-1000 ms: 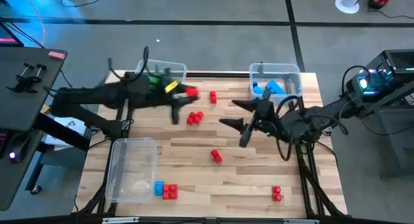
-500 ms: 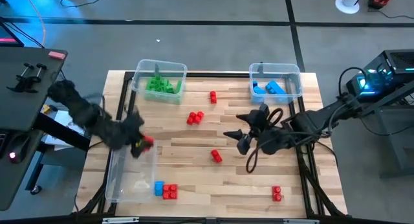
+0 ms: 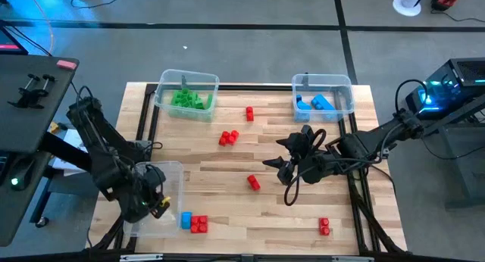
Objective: Sort blocks
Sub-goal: Put the red game piece into the bottom transparent bin, then put the blue game piece into the top right transparent bin
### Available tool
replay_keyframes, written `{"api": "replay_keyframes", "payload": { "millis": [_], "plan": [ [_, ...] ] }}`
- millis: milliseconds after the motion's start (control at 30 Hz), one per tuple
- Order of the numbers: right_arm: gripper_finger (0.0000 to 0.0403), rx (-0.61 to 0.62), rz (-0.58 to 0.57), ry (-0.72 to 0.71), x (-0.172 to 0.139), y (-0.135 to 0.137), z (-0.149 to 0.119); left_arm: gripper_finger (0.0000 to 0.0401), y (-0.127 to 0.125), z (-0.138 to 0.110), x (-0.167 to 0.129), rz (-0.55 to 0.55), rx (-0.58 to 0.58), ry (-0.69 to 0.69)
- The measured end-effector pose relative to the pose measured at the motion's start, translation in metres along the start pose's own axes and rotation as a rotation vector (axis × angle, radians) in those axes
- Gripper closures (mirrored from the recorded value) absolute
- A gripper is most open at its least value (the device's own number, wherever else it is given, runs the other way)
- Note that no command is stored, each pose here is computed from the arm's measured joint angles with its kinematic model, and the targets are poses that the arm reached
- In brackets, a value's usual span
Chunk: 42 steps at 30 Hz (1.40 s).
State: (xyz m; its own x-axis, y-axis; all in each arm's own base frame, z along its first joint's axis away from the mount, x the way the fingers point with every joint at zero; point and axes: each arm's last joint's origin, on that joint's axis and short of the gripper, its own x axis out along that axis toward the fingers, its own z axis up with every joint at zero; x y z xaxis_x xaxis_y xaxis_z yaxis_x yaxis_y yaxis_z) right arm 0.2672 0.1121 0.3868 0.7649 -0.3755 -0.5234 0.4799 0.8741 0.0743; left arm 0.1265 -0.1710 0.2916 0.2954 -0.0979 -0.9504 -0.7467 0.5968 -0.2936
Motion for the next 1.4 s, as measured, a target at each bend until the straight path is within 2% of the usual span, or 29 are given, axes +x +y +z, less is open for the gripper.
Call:
{"api": "replay_keyframes", "payload": {
  "millis": [133,233,333,467,533,600,733,833,967,1067,1167,1267,1400],
  "plan": [
    [0.0165,-0.002,0.000,0.004,0.000,0.000,0.000,0.0174,-0.003,0.001,0.006,0.039,0.014,0.037],
    [0.0165,-0.002,0.007,0.009,0.000,0.000,0.000,0.0110,-0.002,0.007,0.003,0.036,0.021,0.105],
    [0.0165,-0.002,0.009,0.011,0.000,0.000,-0.001,0.0078,-0.001,0.020,-0.011,-0.027,0.004,0.105],
    [0.0165,0.000,0.009,0.011,0.000,0.000,-0.001,0.0075,-0.009,0.046,-0.045,-0.232,0.054,-0.069],
    [0.0165,0.005,0.010,0.013,0.000,0.000,-0.001,0.0082,-0.018,0.060,-0.056,-0.308,0.113,-0.148],
    [0.0165,0.005,0.012,0.014,0.000,0.000,-0.001,0.0093,-0.032,0.074,-0.054,-0.332,0.218,-0.171],
    [0.0165,0.018,0.011,0.014,0.000,0.000,-0.001,0.0115,-0.073,0.095,-0.023,-0.321,0.518,-0.057],
    [0.0165,0.033,0.012,0.014,0.000,0.000,-0.001,0.0132,-0.099,0.105,0.012,-0.216,0.751,0.078],
    [0.0165,0.052,0.011,0.014,0.000,0.000,-0.001,0.0194,-0.118,0.113,0.059,0.064,0.943,0.269],
    [0.0165,0.060,0.011,0.015,0.000,0.000,-0.001,0.0281,-0.127,0.115,0.087,0.223,1.019,0.410],
    [0.0165,0.061,0.010,0.015,0.000,0.000,-0.001,0.0375,-0.133,0.113,0.110,0.309,1.063,0.506],
    [0.0165,0.060,0.011,0.015,0.000,0.000,-0.001,0.0388,-0.134,0.110,0.129,0.350,1.061,0.607],
    [0.0165,0.059,0.010,0.015,0.000,0.000,-0.001,0.0399,-0.136,0.103,0.146,0.224,0.954,0.798]
  ]
}}
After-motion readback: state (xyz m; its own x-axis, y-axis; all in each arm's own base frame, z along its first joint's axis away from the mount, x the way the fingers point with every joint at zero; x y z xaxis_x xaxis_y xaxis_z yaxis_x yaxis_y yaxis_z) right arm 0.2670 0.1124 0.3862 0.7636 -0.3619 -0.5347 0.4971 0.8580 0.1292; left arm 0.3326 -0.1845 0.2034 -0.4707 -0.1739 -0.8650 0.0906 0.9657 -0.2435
